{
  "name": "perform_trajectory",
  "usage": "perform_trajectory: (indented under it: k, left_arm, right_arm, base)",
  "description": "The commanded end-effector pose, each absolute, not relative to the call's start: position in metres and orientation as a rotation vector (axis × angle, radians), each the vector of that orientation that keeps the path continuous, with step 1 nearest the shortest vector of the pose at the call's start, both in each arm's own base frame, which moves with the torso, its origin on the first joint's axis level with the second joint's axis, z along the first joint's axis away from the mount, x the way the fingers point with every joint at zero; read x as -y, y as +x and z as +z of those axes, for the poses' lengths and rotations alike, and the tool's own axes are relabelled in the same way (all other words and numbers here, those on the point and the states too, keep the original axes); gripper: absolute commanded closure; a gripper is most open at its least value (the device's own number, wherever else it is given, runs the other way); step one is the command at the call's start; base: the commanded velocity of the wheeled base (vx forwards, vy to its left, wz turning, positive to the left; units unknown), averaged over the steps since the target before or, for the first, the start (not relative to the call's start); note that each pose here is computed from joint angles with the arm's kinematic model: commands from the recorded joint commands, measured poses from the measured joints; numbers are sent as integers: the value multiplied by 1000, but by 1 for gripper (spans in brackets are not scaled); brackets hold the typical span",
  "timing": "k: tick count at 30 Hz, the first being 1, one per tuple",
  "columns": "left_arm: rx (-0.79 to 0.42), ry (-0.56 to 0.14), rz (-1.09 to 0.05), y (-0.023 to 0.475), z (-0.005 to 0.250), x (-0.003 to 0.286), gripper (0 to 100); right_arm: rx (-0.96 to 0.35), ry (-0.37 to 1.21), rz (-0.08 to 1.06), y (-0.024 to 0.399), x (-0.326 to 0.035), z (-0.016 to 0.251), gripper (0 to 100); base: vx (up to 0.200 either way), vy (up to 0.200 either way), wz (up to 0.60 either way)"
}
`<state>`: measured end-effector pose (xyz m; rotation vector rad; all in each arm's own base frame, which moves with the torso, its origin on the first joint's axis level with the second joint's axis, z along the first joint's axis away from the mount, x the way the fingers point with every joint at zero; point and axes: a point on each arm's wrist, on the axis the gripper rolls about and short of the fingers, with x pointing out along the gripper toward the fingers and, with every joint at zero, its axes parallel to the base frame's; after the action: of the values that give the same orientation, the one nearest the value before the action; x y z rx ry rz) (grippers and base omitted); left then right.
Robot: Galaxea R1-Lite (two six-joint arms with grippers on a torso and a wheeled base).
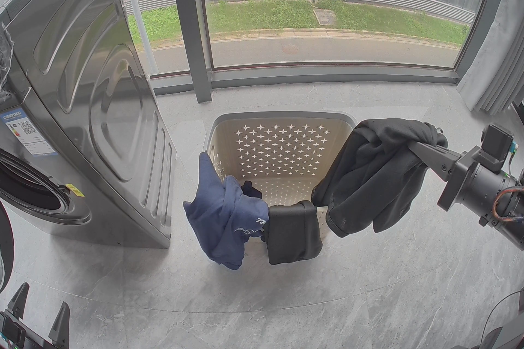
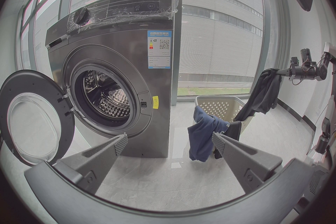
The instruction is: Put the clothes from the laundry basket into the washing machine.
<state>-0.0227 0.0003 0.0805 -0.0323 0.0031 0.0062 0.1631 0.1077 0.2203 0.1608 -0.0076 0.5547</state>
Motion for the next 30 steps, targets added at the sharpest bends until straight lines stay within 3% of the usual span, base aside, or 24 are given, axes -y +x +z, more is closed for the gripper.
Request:
perform_trajectory:
  k: [1, 19, 25, 30]
  left_arm:
    - [-11, -32, 6, -22, 76, 0, 0]
    - [-14, -35, 3, -22, 76, 0, 0]
    - [-15, -32, 2, -22, 76, 0, 0]
    - [-15, -32, 2, -22, 76, 0, 0]
  right_arm:
    - [40, 167, 578, 155, -107, 226, 100]
    - [23, 161, 583, 152, -104, 220, 100]
    - [28, 161, 587, 152, -105, 221, 100]
    - [52, 168, 602, 152, -104, 224, 100]
  base:
    - [0, 0, 0]
    - [-200, 0, 0]
    - [0, 0, 0]
    - [0, 200, 0]
